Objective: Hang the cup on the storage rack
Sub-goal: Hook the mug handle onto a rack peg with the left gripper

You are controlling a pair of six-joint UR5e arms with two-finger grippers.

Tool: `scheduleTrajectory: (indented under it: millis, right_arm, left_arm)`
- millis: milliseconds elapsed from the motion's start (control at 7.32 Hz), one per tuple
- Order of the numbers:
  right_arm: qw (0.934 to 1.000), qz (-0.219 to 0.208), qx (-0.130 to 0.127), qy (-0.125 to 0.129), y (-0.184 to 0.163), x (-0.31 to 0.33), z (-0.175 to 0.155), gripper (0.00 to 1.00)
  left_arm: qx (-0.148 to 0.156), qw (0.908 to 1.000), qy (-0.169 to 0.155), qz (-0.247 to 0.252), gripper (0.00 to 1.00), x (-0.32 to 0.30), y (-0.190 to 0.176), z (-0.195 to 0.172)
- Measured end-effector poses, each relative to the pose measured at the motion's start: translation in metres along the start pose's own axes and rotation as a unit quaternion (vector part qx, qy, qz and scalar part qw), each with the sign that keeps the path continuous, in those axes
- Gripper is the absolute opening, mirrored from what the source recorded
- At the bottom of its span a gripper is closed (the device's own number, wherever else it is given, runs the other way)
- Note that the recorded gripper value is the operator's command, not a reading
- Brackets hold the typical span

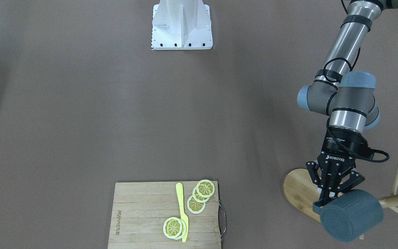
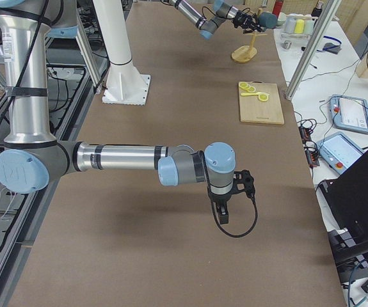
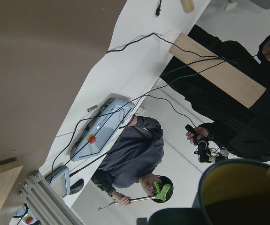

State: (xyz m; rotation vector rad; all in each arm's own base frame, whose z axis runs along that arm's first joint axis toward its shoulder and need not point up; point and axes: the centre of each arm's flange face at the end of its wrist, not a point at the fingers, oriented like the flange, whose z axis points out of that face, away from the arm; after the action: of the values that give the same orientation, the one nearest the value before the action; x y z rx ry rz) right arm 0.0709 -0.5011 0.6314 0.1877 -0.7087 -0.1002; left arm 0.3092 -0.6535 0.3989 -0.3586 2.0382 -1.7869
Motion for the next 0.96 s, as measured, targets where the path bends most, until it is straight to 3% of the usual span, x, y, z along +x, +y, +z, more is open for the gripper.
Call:
scheduleTrajectory:
  millis: [956]
  right_arm:
    - [1.0000,0.000,0.001,0.000,0.000,0.000,-0.001,1.00]
  left_arm:
    - [-0.026,0.9995,-0.021,0.000,0.00,0.010,-0.054,-0.022]
